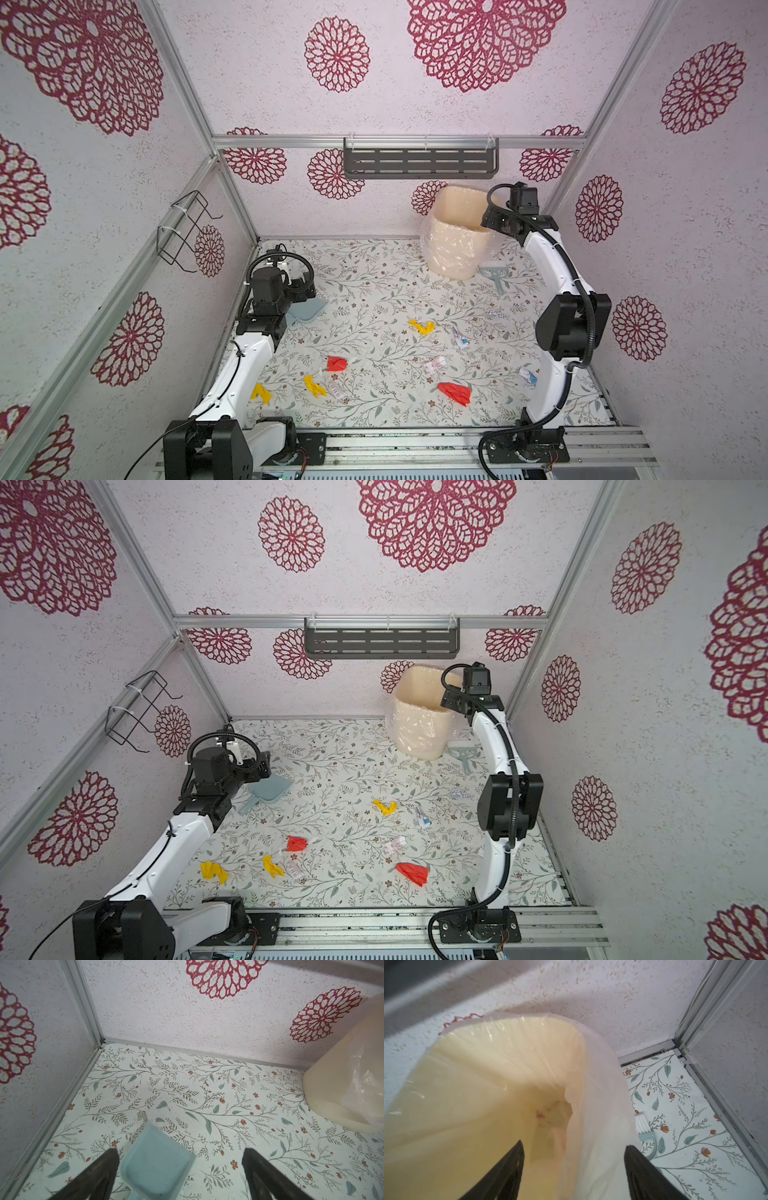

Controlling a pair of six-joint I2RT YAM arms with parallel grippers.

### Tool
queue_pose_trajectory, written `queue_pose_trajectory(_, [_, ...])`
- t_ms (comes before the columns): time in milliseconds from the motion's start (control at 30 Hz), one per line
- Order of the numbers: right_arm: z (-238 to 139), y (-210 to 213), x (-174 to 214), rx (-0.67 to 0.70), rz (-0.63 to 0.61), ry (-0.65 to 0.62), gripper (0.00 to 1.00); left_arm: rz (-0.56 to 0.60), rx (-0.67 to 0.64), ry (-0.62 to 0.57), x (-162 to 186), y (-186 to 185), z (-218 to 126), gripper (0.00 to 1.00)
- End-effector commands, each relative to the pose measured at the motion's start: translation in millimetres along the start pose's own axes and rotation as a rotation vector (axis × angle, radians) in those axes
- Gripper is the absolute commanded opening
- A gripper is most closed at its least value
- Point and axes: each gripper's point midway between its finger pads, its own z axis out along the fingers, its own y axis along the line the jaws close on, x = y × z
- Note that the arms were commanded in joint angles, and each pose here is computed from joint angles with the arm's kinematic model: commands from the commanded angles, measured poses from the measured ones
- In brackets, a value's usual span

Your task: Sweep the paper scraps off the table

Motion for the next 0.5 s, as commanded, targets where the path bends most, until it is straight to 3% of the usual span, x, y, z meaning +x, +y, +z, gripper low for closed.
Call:
queue_pose_trajectory(0, [-20, 5, -14, -0.022, 0.026, -0.008, 0.69, 0.004, 0.022, -0.011, -5, -5, -5, 0.97])
queue_pose_trajectory(467, [-14, 20, 6, -0.091, 0.006, 0.068, 0.33, 0.002, 0.027, -0.008, -8, -6, -7, 0.97])
